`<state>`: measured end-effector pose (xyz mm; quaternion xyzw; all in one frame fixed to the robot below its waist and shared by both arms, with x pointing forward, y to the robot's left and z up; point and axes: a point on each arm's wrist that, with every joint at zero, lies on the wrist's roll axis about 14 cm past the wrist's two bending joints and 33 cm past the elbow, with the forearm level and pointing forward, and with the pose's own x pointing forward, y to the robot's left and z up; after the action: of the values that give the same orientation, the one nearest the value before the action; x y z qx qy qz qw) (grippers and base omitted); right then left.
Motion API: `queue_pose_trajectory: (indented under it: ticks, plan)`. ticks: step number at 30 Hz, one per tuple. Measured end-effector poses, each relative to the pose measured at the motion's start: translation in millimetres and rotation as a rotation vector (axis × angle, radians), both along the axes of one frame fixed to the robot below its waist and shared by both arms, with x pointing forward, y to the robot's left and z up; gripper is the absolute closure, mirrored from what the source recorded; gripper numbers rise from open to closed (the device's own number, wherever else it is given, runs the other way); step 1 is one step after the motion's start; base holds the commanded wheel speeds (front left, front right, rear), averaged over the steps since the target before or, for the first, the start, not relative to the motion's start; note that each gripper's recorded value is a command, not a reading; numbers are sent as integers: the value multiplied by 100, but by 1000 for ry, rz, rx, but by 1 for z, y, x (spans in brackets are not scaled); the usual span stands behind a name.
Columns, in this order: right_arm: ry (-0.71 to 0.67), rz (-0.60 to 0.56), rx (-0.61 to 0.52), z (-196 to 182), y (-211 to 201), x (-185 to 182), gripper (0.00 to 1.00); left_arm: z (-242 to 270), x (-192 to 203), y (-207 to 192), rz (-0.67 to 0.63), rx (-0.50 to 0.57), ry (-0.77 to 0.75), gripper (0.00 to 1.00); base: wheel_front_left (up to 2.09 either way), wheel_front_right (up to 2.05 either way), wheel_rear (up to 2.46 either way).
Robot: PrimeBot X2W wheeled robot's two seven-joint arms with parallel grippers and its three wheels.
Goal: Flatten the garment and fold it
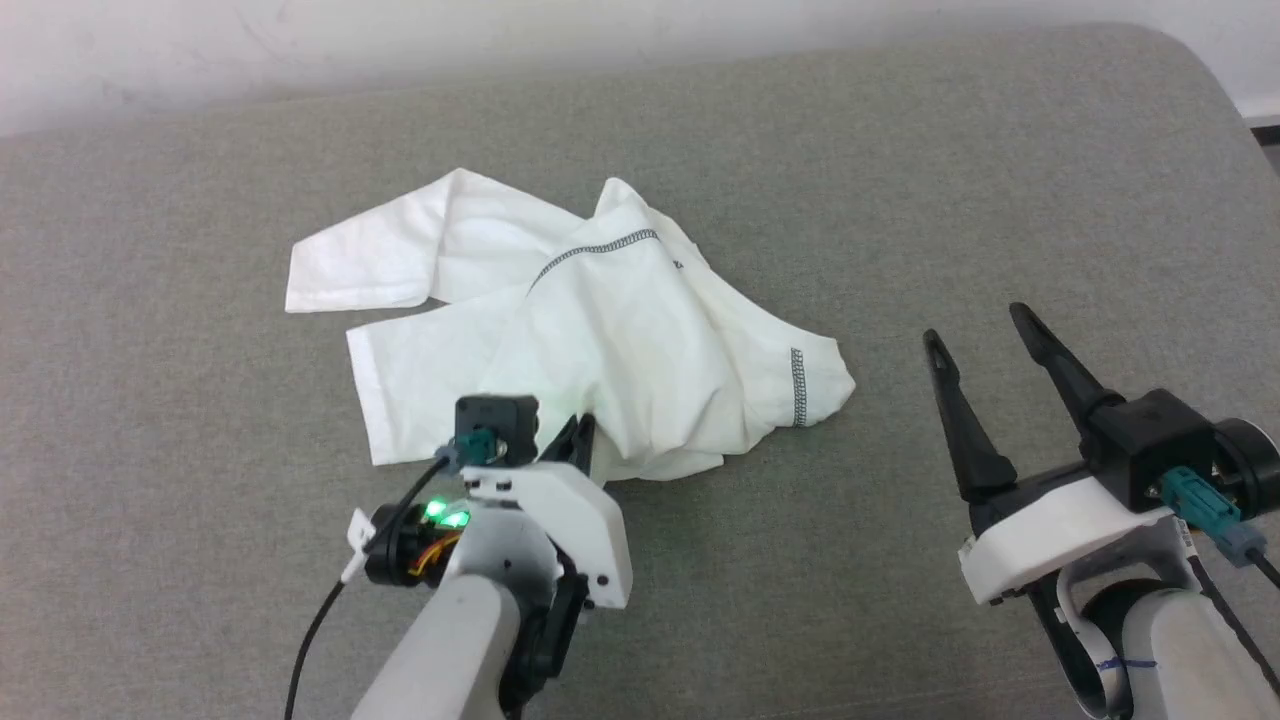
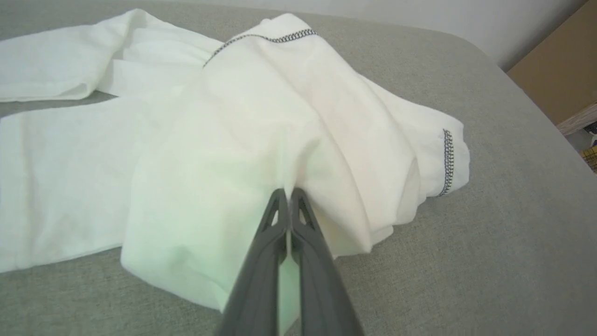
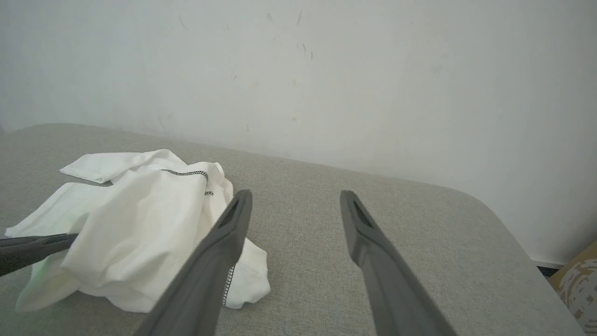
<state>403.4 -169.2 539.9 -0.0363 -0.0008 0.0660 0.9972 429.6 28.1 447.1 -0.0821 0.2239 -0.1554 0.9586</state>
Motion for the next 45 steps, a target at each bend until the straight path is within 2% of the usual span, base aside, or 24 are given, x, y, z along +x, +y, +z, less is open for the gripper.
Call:
queue_pose_trajectory:
  ticks: [1, 4, 10, 20, 30, 38, 45]
  plan:
    - [0, 1, 0, 0, 0, 0, 0, -2, -3, 1, 2, 1, 3, 0, 0, 0, 0]
    - [-8, 4, 0, 3, 1, -2, 0, 11, -7, 2, -7, -8, -53, 0, 0, 0, 0]
    - [-22, 9, -5, 10, 2, -7, 0, 72, -6, 16, 42, -58, -274, 0, 0, 0, 0]
    - [-34, 32, -9, 20, 8, -16, 0, 130, -12, 103, 254, 53, -534, 0, 0, 0, 0]
    - [-35, -5, 20, 23, -3, -29, 0, 118, -45, 179, 421, 184, -530, 0, 0, 0, 0]
    - [-9, -81, 69, 16, -28, -36, 0, 118, -67, 192, 453, 191, -527, 0, 0, 0, 0]
    - [172, -122, 69, -27, -46, -29, 0, 118, -72, 195, 466, 190, -526, 0, 0, 0, 0]
